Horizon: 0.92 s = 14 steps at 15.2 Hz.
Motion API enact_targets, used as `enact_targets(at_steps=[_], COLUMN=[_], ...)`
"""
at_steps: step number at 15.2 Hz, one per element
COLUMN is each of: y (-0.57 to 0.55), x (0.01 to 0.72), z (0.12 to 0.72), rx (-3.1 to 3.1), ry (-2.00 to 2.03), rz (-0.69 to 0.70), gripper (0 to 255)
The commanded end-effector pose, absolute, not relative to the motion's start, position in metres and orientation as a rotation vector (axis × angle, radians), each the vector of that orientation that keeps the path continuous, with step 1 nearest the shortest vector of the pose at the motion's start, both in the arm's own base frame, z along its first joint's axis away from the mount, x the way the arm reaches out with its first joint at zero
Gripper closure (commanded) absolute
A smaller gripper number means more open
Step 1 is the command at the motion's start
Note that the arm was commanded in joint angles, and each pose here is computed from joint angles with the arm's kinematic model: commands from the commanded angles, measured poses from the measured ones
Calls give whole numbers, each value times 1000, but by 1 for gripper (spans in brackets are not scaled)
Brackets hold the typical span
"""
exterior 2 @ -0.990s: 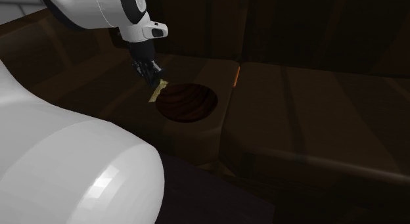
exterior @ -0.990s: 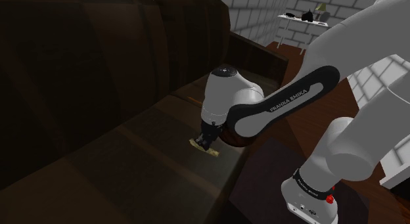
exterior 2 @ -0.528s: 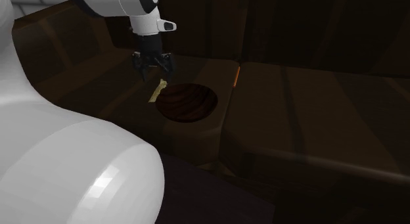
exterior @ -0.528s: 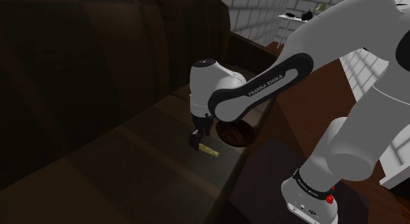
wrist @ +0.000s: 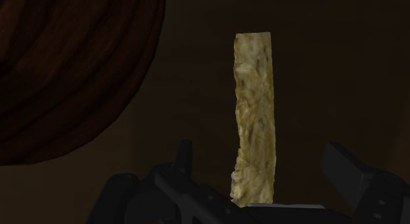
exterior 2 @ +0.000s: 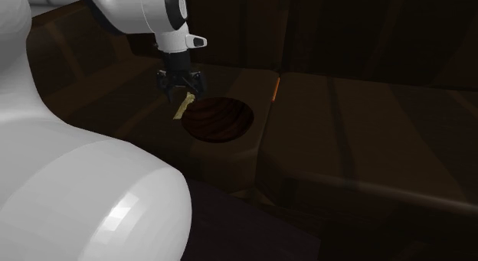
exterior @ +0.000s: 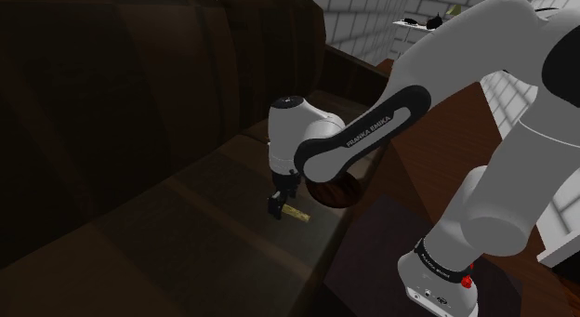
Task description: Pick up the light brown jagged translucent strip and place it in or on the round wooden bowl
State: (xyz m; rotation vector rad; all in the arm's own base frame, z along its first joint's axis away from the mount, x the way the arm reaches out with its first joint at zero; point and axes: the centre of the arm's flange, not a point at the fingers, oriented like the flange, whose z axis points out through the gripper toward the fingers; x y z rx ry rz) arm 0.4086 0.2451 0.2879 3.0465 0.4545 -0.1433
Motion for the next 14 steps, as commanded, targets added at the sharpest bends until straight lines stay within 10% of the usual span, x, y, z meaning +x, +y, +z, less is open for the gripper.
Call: enact_targets(at_steps=[1, 4, 5, 14], y=[245, 245, 245, 245], x=[408, 408, 408, 408], z=[287, 288, 288, 287], rx=[3047, 3047, 3047, 3047], ry=[455, 455, 455, 455], rz=[-143, -143, -143, -143], gripper=[0, 0, 255, 255])
